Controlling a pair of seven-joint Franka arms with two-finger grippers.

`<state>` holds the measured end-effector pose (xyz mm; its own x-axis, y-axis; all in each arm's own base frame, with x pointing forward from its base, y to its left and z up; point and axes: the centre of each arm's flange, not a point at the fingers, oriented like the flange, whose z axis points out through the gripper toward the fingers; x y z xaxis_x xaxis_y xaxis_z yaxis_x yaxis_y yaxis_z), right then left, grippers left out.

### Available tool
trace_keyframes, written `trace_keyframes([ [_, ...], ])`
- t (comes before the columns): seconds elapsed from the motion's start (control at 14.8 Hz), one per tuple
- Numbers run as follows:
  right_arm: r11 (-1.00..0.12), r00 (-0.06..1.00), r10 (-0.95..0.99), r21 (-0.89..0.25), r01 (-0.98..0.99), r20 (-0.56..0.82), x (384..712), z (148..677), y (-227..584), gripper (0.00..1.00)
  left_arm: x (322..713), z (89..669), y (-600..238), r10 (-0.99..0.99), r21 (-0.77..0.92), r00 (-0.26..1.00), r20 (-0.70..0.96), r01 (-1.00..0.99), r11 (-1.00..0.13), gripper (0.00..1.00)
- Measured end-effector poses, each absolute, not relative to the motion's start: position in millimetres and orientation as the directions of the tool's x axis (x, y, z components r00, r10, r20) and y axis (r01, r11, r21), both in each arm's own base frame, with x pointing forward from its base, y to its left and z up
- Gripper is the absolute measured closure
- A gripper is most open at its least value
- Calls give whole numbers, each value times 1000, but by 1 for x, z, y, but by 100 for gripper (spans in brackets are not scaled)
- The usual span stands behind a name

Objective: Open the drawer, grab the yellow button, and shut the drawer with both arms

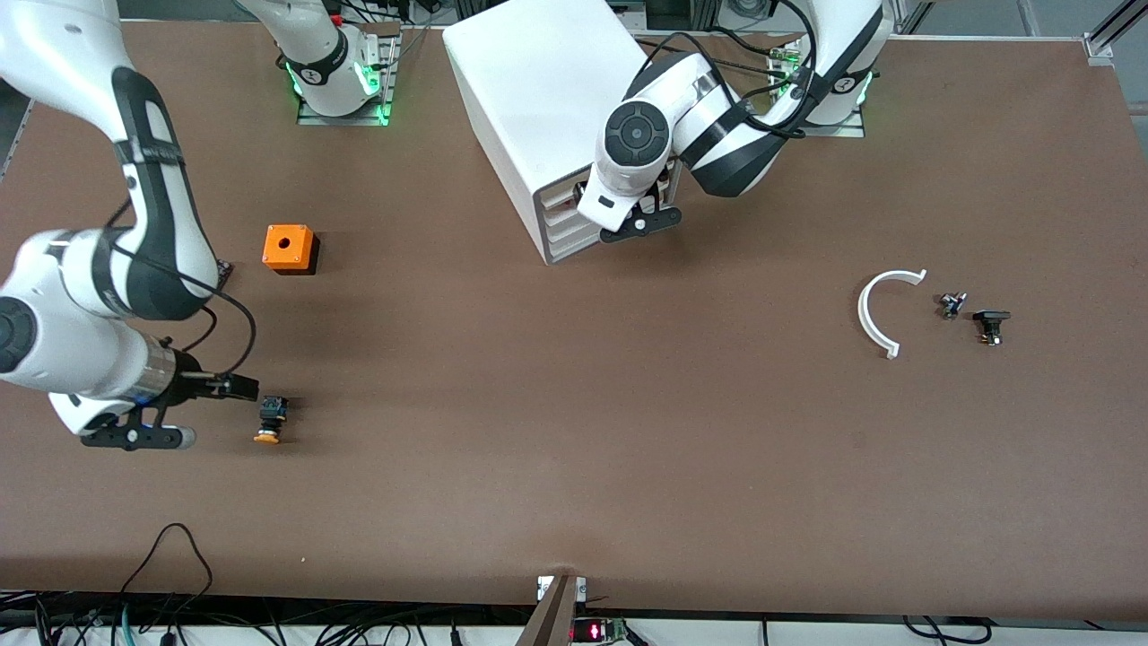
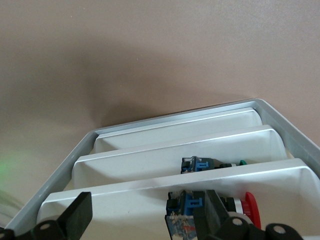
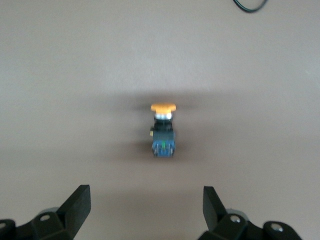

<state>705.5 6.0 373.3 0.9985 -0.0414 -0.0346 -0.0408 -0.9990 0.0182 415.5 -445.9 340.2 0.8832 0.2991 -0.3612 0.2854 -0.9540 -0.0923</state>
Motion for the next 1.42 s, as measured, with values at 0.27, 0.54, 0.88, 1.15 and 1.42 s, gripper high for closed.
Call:
trace_keyframes([
  [0.27,-998,995,-56,13,-55,-85,673,453,20,0,414,340,-446,298,-96,882,-365,282,-954,0],
  [0.54,-998,993,-63,19,-62,-97,627,537,29,0,414,340,-447,300,-95,879,-371,285,-954,0],
  [0.88,-998,997,-61,25,-60,-49,566,597,33,0,418,343,-444,305,-89,878,-369,294,-952,0],
  [1.15,-998,997,-58,24,-59,55,533,603,34,0,469,374,-406,307,-41,880,-362,314,-949,0],
  [1.42,-998,993,-53,23,-56,106,518,607,36,0,535,431,-333,235,12,912,-335,254,-967,0],
])
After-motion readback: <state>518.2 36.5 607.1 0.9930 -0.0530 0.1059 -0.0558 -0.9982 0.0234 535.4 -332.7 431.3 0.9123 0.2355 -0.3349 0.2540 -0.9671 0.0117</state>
